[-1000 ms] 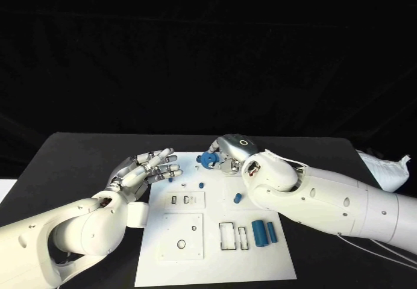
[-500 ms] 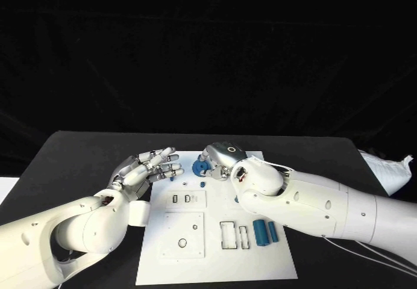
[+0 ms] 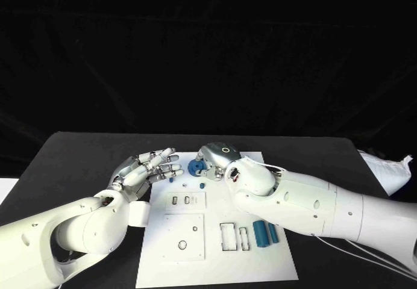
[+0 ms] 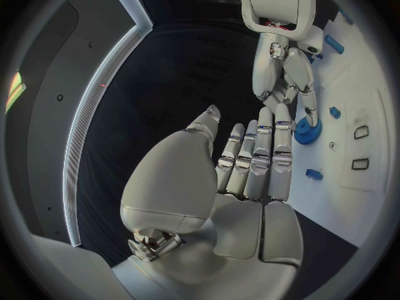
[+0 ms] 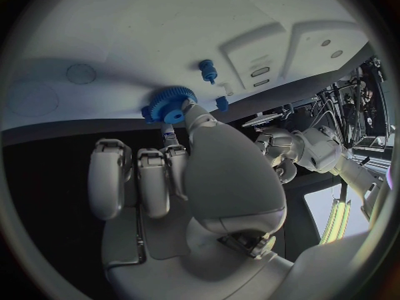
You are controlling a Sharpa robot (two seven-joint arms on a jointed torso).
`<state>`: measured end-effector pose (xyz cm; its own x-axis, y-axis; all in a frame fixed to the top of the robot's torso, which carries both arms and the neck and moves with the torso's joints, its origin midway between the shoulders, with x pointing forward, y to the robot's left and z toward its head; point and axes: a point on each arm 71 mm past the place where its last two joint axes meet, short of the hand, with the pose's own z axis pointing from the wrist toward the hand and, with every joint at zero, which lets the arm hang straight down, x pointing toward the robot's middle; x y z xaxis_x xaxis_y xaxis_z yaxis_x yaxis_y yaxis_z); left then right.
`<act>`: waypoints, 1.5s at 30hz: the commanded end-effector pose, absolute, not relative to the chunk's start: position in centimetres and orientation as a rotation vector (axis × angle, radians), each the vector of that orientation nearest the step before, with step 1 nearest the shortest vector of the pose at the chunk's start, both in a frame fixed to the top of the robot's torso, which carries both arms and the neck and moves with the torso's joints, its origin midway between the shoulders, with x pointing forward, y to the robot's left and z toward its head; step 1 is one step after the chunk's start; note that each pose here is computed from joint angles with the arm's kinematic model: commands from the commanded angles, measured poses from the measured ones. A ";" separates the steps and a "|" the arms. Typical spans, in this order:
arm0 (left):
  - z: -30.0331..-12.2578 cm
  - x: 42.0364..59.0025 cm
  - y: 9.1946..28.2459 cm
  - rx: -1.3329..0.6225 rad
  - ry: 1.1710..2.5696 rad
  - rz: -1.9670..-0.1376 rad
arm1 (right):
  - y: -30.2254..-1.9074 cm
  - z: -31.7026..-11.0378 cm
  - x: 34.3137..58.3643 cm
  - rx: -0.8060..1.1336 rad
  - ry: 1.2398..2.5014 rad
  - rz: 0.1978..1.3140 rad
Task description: Assemble the parts on the task board
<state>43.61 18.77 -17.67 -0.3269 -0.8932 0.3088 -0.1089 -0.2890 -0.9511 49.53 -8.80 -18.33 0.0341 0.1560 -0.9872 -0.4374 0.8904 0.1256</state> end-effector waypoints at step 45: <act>-17.8 44.3 19.4 -1.243 1.356 -1.676 | -19.2 -15.6 49.1 -0.010 1.450 0.754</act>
<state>44.28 19.63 -18.06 -0.3074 -0.9060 0.2910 -0.1039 -0.2720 -0.9567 49.27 -19.19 -15.73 0.0449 0.3524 -0.9348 -0.3969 0.8650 0.3070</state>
